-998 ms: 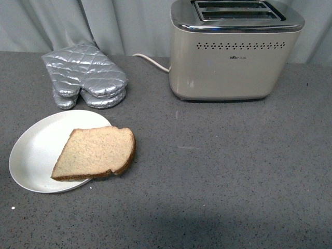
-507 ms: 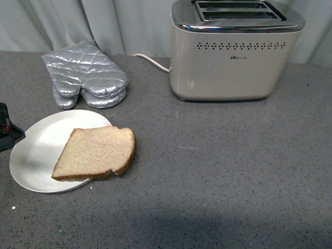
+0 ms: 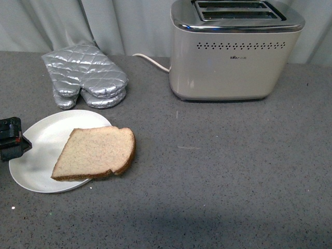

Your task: Put bread into toaster

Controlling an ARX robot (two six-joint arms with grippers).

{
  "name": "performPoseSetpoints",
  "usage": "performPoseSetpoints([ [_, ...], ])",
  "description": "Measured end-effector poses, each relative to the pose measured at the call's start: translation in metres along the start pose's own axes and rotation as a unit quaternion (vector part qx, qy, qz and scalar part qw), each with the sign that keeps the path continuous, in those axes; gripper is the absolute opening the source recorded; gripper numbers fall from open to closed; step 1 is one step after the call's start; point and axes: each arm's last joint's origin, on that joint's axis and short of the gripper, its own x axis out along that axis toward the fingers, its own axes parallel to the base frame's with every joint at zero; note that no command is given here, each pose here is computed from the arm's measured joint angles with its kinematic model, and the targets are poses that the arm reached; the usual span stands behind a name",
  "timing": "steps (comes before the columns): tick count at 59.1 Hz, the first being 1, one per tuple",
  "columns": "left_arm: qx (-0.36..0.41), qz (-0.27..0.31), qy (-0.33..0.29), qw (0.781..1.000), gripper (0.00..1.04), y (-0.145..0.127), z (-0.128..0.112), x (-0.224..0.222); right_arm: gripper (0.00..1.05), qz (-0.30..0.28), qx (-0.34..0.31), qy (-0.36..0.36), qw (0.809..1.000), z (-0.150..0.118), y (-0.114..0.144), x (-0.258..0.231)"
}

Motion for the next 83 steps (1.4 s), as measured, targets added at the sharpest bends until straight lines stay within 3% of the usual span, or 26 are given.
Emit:
performPoseSetpoints([
  [11, 0.01, -0.001, 0.022, 1.0, 0.65, 0.001, 0.004, 0.013, 0.95, 0.0, 0.0, 0.0, 1.0, 0.0, 0.0, 0.0],
  [37, 0.015, -0.008, 0.029, 0.999, 0.03, -0.006, 0.012, 0.019, 0.95, 0.0, 0.0, 0.0, 1.0, 0.0, 0.0, 0.0],
  [58, -0.029, -0.055, 0.027, 0.998, 0.03, -0.023, 0.013, 0.002, 0.95, 0.0, 0.0, 0.0, 1.0, 0.0, 0.0, 0.0],
  [83, -0.044, -0.148, 0.026, 0.988, 0.03, -0.093, 0.017, -0.013, 0.95, 0.0, 0.0, 0.0, 1.0, 0.0, 0.0, 0.0],
])
